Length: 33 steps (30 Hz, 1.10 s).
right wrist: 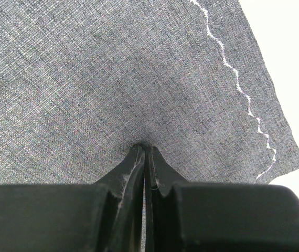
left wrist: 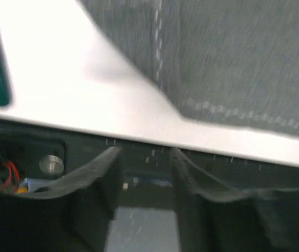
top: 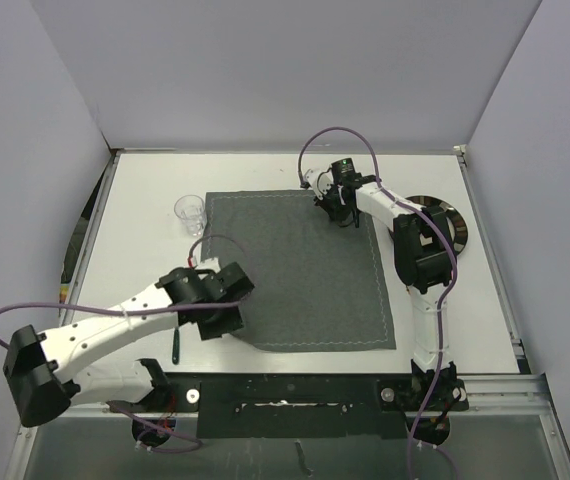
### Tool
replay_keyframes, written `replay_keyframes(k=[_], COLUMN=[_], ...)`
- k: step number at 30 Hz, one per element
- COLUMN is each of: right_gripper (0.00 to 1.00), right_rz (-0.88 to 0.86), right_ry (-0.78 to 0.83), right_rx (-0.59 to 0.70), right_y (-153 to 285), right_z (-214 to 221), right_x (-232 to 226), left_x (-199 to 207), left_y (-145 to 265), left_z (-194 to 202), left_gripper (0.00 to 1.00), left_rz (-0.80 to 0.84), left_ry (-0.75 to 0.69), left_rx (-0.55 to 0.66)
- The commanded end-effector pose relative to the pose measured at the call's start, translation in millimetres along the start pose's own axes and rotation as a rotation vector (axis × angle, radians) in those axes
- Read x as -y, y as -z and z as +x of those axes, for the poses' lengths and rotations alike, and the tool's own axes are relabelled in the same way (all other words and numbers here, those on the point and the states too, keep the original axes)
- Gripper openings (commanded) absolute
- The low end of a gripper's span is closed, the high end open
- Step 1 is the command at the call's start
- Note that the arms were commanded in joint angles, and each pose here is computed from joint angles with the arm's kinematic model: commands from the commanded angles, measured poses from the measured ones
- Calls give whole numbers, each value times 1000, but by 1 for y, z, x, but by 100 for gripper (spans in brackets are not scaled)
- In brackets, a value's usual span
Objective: Set the dinner table for one person
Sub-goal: Flatten out the napkin at the center of the board.
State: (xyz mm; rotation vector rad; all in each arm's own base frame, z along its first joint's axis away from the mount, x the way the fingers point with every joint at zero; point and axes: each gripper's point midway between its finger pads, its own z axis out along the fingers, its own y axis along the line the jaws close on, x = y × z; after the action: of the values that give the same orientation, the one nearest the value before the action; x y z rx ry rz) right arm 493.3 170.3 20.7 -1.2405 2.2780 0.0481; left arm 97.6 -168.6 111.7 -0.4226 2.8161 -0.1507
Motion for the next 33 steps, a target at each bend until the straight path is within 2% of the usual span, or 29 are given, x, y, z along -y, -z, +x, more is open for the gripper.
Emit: replay_keyframes(k=[1, 2, 3, 4, 9, 12, 15, 18, 25, 33], right_gripper=[0, 0, 0, 0, 0, 0, 0, 0, 0, 0], right_rz=[-43, -42, -41, -42, -42, -36, -31, -35, -45, -67], right_ry=[-26, -22, -22, -22, -26, -25, -24, -28, -32, -40], right_rx=[-63, -61, -61, -59, -45, -38, -38, -41, -46, -44], right_y=[-17, -17, -17, -16, -16, -16, -16, -17, -19, -21], right_z=[24, 24, 24, 23, 19, 15, 13, 15, 20, 22], right_x=[-10, -10, -10, -10, -9, -6, -4, -5, -9, -12], left_x=[11, 15, 17, 15, 18, 37, 51, 56, 47, 33], left_y=[-8, -10, -13, -16, -31, -39, -55, -66, -80, -89], left_z=[-70, -83, -94, -105, -133, -132, -118, -111, -102, -111], left_gripper=[48, 60, 92, 98, 98, 98, 97, 97, 98, 98], left_rz=[1, 36, 71, 101, 336, 492, 571, 572, 506, 429], left_ry=[-86, -80, -70, -76, -45, -51, -53, -53, -81, -106], left_rx=[116, 126, 136, 140, 118, 63, -21, -66, -84, -25])
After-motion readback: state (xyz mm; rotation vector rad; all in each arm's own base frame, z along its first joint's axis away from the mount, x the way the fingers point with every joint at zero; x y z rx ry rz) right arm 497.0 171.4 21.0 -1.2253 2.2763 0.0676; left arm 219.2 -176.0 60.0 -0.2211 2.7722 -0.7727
